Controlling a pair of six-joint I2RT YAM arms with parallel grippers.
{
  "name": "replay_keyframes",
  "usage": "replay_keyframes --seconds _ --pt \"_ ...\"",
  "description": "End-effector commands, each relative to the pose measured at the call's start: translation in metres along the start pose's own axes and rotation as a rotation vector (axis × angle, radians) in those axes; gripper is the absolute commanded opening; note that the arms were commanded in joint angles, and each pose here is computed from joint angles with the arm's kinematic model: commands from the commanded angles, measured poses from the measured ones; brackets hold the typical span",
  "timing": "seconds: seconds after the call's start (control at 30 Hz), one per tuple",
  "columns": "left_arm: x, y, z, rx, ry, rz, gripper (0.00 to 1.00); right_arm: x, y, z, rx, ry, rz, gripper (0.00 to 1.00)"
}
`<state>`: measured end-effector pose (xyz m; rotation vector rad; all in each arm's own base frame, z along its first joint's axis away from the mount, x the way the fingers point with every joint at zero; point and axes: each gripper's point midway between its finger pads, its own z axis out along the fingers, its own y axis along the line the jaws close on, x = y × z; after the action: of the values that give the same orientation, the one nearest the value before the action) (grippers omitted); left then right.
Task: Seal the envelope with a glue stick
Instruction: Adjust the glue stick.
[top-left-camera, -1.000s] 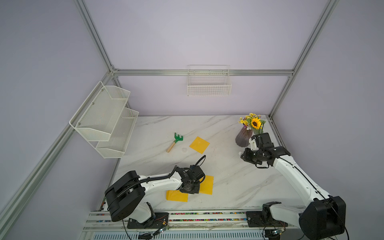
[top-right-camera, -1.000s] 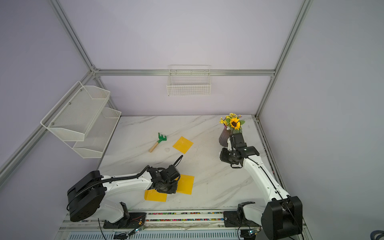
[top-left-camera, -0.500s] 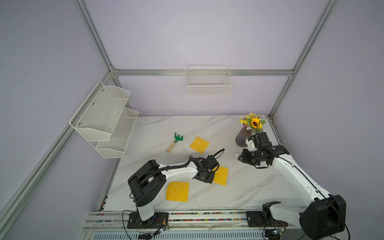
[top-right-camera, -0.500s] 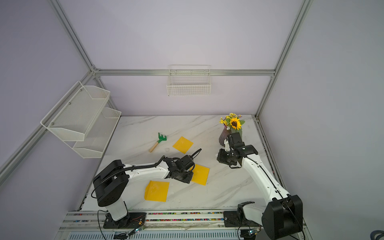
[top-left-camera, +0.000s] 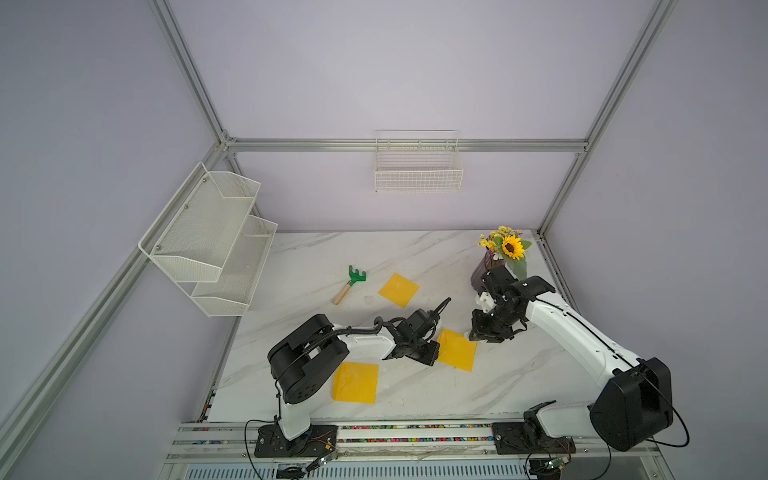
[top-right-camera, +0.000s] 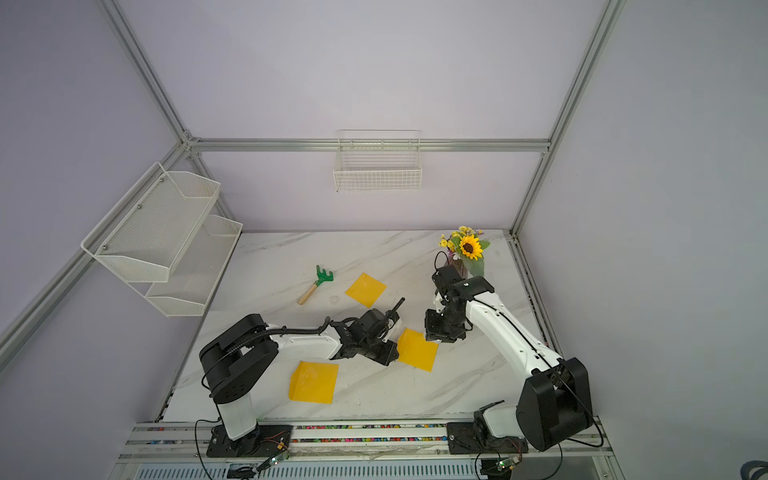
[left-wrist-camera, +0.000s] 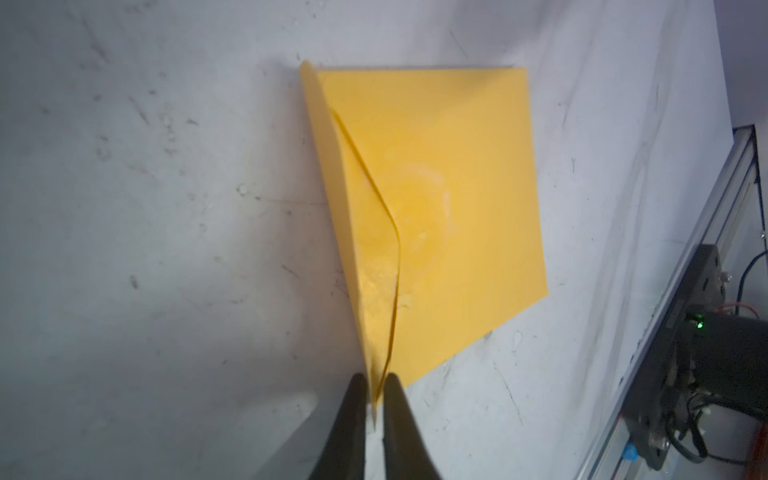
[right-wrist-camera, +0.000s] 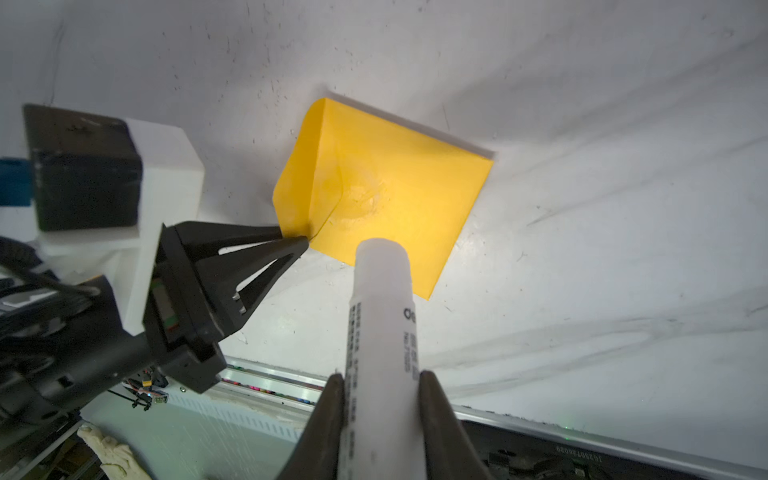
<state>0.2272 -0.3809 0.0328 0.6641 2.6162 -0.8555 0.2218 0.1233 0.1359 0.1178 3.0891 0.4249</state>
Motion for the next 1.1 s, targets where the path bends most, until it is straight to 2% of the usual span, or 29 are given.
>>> replay_keyframes --seconds 0.0,0.17,0.27,0.43,0.5,0.57,0.77,0.93,1.07 --pt "-0.021 -0.014 -0.015 0.045 -0.097 0.084 0.33 0.013 -0.001 -0.011 0.016 0.042 0.002 0.0" --pt "-0.035 -0.027 -0.039 0.072 -0.195 0.244 0.42 0.02 0.008 -0.016 -0.033 0.08 0.001 0.0" --pt "-0.049 -0.049 -0.064 0.139 -0.303 0.378 0.46 0.025 0.011 -0.018 -0.051 0.101 -0.001 0.0" --pt "-0.068 -0.082 -0.106 0.221 -0.543 0.636 0.55 0.032 0.022 -0.022 -0.117 0.129 -0.004 0.0" --pt "-0.071 -0.096 -0.117 0.271 -0.628 0.743 0.63 0.035 0.026 -0.023 -0.148 0.135 -0.004 0.0" --pt "-0.071 -0.109 -0.122 0.319 -0.677 0.819 0.66 0.035 0.031 -0.024 -0.177 0.131 -0.003 0.0" --pt "-0.074 -0.124 -0.126 0.381 -0.742 0.899 0.7 0.036 0.044 -0.031 -0.264 0.112 0.004 0.0" --pt "-0.071 -0.136 -0.119 0.47 -0.717 0.918 0.71 0.036 0.05 -0.035 -0.296 0.103 -0.008 0.0" --pt "-0.075 -0.138 -0.114 0.476 -0.707 0.908 0.7 0.036 0.054 -0.038 -0.318 0.1 -0.013 0.0"
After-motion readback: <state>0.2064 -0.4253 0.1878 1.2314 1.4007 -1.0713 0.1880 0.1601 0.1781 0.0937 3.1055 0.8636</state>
